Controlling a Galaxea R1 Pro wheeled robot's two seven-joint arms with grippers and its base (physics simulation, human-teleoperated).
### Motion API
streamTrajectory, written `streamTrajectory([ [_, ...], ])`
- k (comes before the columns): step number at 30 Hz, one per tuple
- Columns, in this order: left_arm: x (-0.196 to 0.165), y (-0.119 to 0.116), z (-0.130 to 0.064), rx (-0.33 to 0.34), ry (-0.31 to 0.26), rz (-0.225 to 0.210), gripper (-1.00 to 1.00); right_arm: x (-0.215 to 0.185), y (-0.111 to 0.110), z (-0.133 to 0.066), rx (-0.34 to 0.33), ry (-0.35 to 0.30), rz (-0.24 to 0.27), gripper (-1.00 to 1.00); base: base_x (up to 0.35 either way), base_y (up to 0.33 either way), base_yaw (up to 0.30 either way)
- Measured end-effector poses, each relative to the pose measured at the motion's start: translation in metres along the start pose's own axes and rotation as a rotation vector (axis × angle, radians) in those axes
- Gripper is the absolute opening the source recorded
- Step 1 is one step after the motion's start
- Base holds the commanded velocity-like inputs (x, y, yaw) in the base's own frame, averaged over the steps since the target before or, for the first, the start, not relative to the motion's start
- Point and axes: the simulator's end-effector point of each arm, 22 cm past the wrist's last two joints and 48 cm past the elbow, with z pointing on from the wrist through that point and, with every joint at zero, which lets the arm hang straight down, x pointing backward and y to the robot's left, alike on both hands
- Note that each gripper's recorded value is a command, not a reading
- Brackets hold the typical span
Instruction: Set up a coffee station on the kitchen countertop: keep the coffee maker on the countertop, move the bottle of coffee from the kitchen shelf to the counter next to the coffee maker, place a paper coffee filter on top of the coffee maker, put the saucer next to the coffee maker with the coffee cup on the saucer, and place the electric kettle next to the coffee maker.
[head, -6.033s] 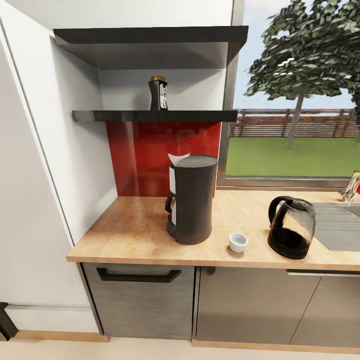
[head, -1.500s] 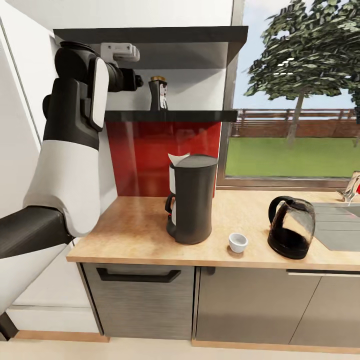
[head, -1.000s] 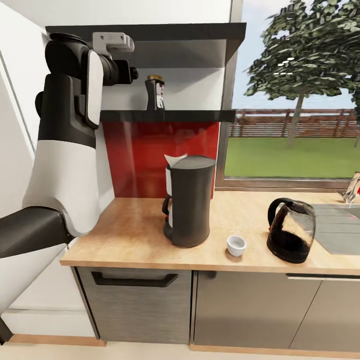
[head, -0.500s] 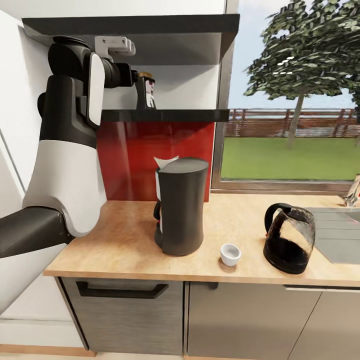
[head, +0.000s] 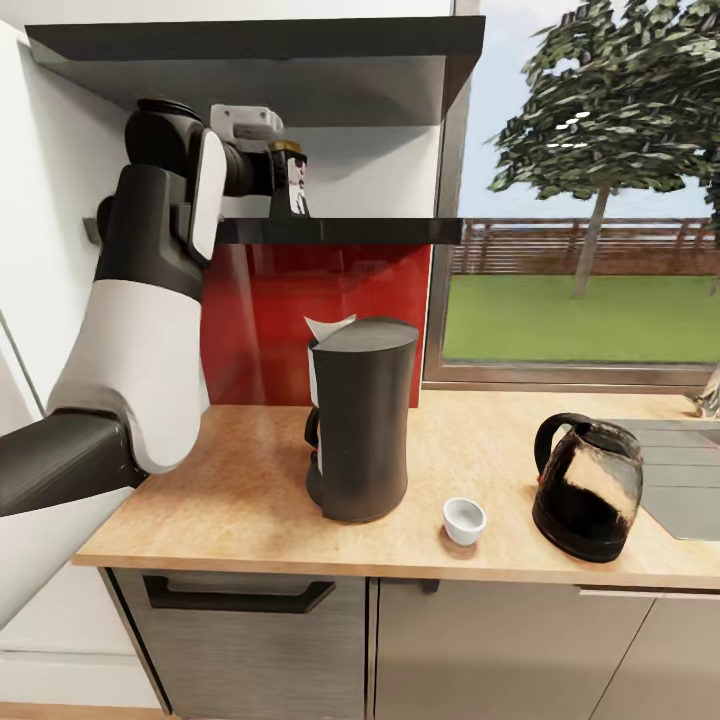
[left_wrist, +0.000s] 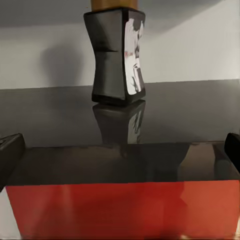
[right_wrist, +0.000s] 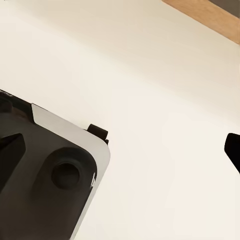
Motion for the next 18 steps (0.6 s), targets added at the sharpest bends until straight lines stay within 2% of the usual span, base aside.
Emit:
streamTrajectory([
  [6, 0.018, -0.003, 0.011, 0.002, 0.048, 0.012, 1.0, 0.0, 0.0, 0.0, 0.0, -0.001, 0.0, 1.0, 0.001, 0.0, 0.0],
  [12, 0.012, -0.006, 0.015, 0.005, 0.069, 0.023, 1.0, 0.0, 0.0, 0.0, 0.0, -0.001, 0.0, 1.0, 0.0, 0.0, 0.0],
  [18, 0.001, -0.006, 0.012, 0.007, 0.043, 0.016, 1.0, 0.0, 0.0, 0.0, 0.001, -0.001, 0.0, 1.0, 0.0, 0.0, 0.0],
])
